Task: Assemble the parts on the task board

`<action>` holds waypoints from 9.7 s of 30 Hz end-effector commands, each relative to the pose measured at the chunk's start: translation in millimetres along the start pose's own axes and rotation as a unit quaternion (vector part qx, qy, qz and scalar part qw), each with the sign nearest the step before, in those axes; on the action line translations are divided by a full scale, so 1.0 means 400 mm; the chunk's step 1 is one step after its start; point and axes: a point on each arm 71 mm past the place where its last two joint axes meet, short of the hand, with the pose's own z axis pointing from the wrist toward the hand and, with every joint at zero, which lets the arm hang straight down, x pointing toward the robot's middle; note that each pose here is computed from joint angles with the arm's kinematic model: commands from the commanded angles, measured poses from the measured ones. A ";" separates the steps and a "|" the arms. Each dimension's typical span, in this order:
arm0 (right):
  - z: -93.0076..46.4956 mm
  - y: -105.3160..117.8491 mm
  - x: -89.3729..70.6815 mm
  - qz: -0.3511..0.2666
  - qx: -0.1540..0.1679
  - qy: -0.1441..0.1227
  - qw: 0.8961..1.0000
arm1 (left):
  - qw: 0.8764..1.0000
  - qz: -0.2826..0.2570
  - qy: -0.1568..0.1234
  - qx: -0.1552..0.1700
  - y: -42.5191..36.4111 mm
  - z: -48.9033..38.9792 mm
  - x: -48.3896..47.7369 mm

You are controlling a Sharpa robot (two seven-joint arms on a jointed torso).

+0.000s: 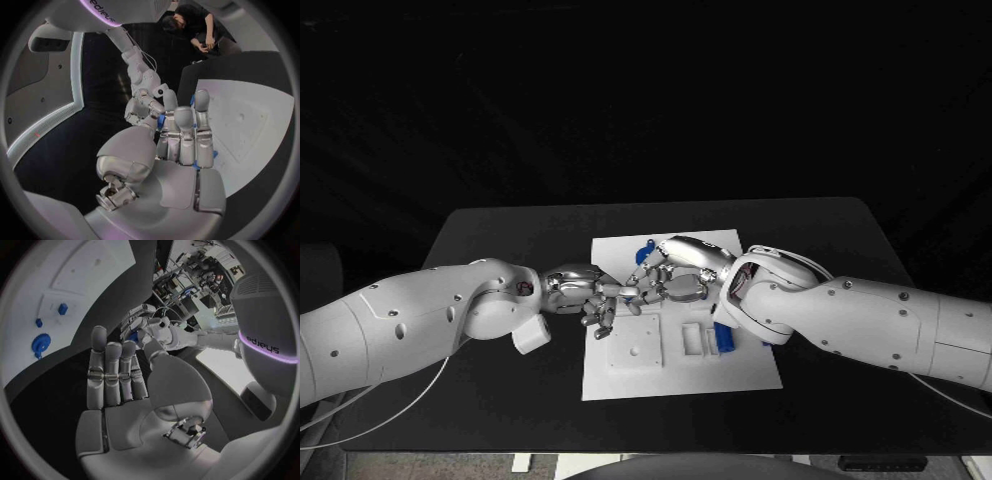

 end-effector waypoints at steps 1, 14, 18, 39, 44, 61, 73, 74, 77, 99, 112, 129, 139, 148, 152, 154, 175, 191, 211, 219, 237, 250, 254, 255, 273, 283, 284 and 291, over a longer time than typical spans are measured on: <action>0.010 0.021 0.020 0.005 -0.017 0.022 1.000 | 1.000 0.011 0.012 0.019 -0.020 0.020 0.022; 0.011 0.021 0.022 0.002 -0.016 0.021 1.000 | 1.000 0.022 0.007 0.019 -0.022 0.023 0.028; 0.010 0.021 0.021 0.000 -0.016 0.020 1.000 | 1.000 0.023 0.006 0.019 -0.022 0.022 0.028; 0.014 0.031 0.028 -0.016 -0.026 0.025 0.999 | 1.000 0.015 -0.005 0.018 -0.022 0.022 0.027; 0.013 0.030 0.027 -0.018 -0.025 0.023 0.999 | 1.000 0.013 -0.007 0.016 -0.021 0.020 0.024; 0.007 0.025 0.024 -0.020 -0.022 0.023 0.999 | 1.000 0.004 -0.018 0.010 -0.013 0.006 0.010; 0.003 0.020 0.023 -0.020 -0.019 0.025 0.999 | 1.000 0.003 -0.025 0.002 -0.005 -0.005 -0.002; 0.003 0.019 0.023 -0.021 -0.018 0.026 0.999 | 1.000 0.002 -0.025 0.002 -0.004 -0.005 -0.002; 0.001 0.016 0.022 -0.021 -0.015 0.026 0.999 | 1.000 0.002 -0.024 0.000 -0.003 -0.007 -0.003; -0.001 0.012 0.022 -0.021 -0.011 0.029 0.999 | 1.000 0.005 -0.023 -0.010 0.004 -0.015 -0.007; -0.001 0.010 0.023 -0.021 -0.009 0.034 0.999 | 1.000 -0.004 -0.019 -0.001 0.002 -0.019 -0.006; -0.004 0.008 0.009 -0.011 -0.005 -0.003 1.000 | 1.000 -0.009 -0.026 0.001 0.002 -0.021 -0.010; -0.003 0.004 0.001 -0.011 0.003 -0.026 1.000 | 0.999 -0.006 -0.037 -0.005 0.000 -0.012 -0.006; 0.001 0.006 0.010 -0.016 0.003 -0.017 1.000 | 0.998 -0.006 -0.060 -0.017 -0.001 -0.003 -0.004; 0.002 0.008 0.015 -0.017 0.001 -0.016 1.000 | 0.996 -0.010 -0.082 -0.025 -0.001 0.002 -0.004; 0.002 0.008 0.015 -0.018 0.001 -0.018 1.000 | 0.995 -0.014 -0.091 -0.029 0.000 0.003 -0.004; 0.000 0.003 0.020 -0.026 0.005 -0.030 0.999 | 0.989 -0.055 -0.129 -0.045 0.001 0.011 0.001; 0.007 0.000 0.038 -0.033 0.012 -0.009 0.999 | 0.991 -0.054 -0.116 -0.044 -0.003 0.017 0.015; 0.005 -0.009 0.054 -0.039 0.017 0.010 0.999 | 0.993 -0.044 -0.102 -0.049 -0.004 0.022 0.025; 0.005 -0.009 0.053 -0.040 0.014 0.007 0.999 | 0.993 -0.041 -0.098 -0.049 -0.005 0.023 0.028; 0.004 -0.006 0.048 -0.042 0.009 -0.008 0.999 | 0.993 -0.047 -0.093 -0.048 -0.006 0.025 0.033; 0.001 -0.006 0.043 -0.044 0.006 -0.018 0.999 | 0.993 -0.051 -0.088 -0.060 0.001 0.019 0.030; 0.000 -0.007 0.042 -0.045 0.006 -0.020 0.999 | 0.993 -0.051 -0.087 -0.065 0.003 0.017 0.028; 0.000 -0.007 0.042 -0.045 0.006 -0.020 0.999 | 0.993 -0.050 -0.087 -0.066 0.004 0.016 0.027; -0.007 -0.014 0.037 -0.046 0.011 -0.023 0.999 | 0.993 -0.048 -0.085 -0.069 0.011 0.003 0.017; -0.007 -0.014 0.038 -0.045 0.011 -0.021 0.999 | 0.993 -0.052 -0.085 -0.057 0.008 0.001 0.016; -0.007 -0.014 0.038 -0.044 0.011 -0.021 0.999 | 0.993 -0.054 -0.086 -0.055 0.008 0.001 0.016; -0.007 -0.014 0.039 -0.044 0.011 -0.019 0.999 | 0.993 -0.059 -0.088 -0.049 0.005 0.002 0.016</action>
